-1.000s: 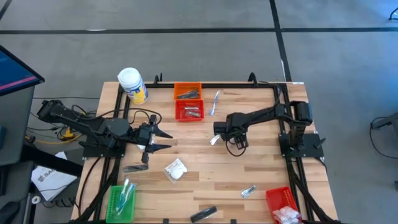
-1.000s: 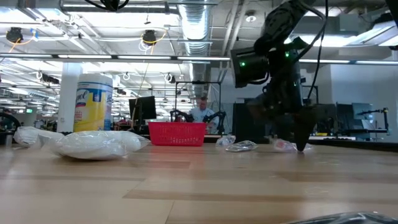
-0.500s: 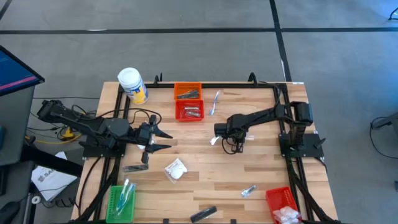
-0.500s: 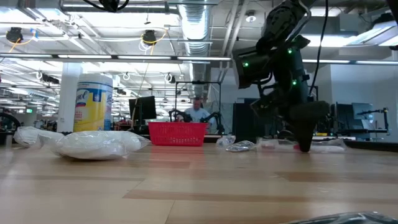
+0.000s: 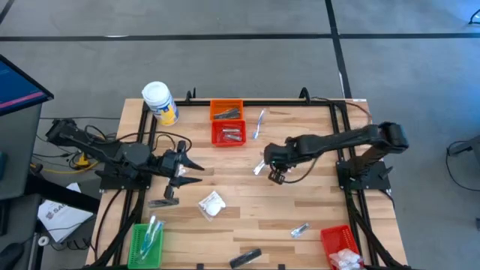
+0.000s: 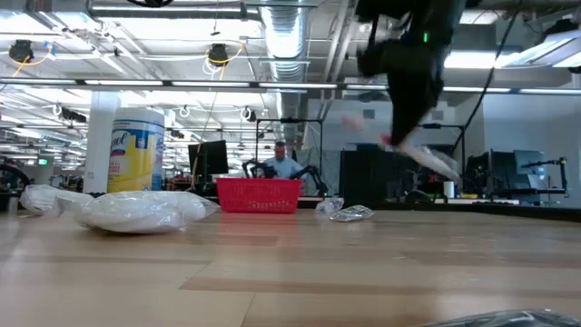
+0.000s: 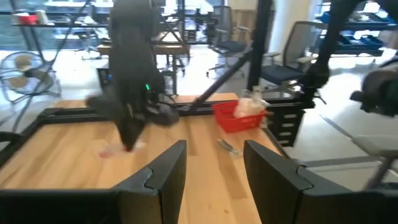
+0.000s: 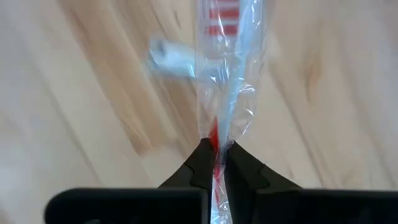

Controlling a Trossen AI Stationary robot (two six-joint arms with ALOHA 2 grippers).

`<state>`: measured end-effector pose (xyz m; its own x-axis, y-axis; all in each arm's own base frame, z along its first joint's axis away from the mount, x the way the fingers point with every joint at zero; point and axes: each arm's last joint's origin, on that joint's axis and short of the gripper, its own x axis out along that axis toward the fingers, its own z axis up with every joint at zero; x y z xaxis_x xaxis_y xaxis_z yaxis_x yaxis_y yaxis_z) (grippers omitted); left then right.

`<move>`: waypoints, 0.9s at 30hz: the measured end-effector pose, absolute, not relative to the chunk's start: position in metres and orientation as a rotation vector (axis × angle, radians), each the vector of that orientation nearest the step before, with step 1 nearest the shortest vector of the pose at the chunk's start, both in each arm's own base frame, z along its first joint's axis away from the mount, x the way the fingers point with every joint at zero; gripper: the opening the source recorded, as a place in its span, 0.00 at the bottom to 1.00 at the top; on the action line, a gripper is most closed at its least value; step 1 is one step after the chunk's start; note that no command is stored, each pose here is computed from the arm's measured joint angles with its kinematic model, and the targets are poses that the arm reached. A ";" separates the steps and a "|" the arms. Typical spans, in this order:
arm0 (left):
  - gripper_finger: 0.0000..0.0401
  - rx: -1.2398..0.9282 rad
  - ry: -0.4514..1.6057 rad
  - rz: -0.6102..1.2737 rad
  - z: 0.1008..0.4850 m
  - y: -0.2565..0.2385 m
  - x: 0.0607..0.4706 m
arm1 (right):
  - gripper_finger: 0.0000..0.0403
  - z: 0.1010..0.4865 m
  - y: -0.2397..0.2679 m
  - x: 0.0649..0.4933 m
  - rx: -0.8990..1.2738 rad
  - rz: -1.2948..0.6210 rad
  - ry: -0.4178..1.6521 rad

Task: Pick & Place Travel size toiletries
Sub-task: Put the red toothbrush into the green basket

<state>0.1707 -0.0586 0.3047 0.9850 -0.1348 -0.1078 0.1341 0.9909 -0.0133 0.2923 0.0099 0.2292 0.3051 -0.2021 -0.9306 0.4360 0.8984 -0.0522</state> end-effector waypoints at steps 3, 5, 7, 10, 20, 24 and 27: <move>0.39 -0.018 0.084 -0.213 0.309 -0.064 0.161 | 0.02 0.259 0.019 0.287 0.236 -0.399 0.992; 0.39 -0.027 0.056 -0.268 0.314 -0.067 0.153 | 0.01 0.277 0.026 0.285 0.238 -0.373 0.856; 0.39 -0.035 0.028 -0.301 0.318 -0.068 0.146 | 0.02 0.292 0.034 0.286 0.220 -0.331 0.731; 0.39 -0.041 0.010 -0.330 0.320 -0.070 0.140 | 0.02 0.310 0.047 0.290 0.181 -0.247 0.561; 0.39 -0.032 0.023 -0.259 0.317 -0.069 0.143 | 0.02 0.335 0.084 0.324 0.022 -0.073 0.094; 0.39 -0.001 0.019 -0.210 0.316 -0.069 0.146 | 0.02 0.328 0.095 0.342 -0.019 -0.049 -0.028; 0.39 0.025 0.003 -0.202 0.316 -0.071 0.151 | 0.02 0.316 0.100 0.356 -0.033 -0.039 -0.079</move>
